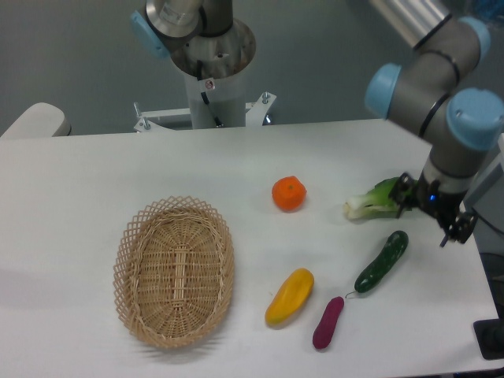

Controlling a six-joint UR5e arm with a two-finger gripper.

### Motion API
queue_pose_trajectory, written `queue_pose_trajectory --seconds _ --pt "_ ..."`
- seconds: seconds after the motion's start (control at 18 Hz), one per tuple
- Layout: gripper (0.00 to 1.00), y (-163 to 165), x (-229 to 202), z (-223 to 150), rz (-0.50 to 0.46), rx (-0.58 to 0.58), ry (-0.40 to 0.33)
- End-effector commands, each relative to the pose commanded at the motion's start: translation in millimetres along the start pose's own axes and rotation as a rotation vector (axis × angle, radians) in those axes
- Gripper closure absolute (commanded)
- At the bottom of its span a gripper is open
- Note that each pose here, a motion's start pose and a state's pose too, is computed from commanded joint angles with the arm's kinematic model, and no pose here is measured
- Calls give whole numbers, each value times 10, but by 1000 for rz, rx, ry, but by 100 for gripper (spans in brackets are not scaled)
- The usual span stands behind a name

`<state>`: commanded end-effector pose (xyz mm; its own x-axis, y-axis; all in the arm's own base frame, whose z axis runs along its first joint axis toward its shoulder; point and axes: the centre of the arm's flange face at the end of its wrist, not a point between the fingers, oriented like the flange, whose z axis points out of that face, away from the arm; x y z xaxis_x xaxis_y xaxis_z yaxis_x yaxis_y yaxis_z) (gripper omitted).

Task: Pick up the cucumber from the table
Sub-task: 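Move the gripper over the green cucumber and lower it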

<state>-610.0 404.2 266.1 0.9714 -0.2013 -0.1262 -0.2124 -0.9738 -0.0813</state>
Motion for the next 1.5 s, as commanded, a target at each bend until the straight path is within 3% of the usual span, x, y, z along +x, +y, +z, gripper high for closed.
queue_pose_trajectory --seconds 0.28,0.5,1.28,1.5 --pt "0 -293 145 366 -128 1 34" --pt "0 -470 211 559 -103 7 18" --pt "0 -371 395 795 36 -39 48" --pt "13 -361 399 811 45 -47 49"
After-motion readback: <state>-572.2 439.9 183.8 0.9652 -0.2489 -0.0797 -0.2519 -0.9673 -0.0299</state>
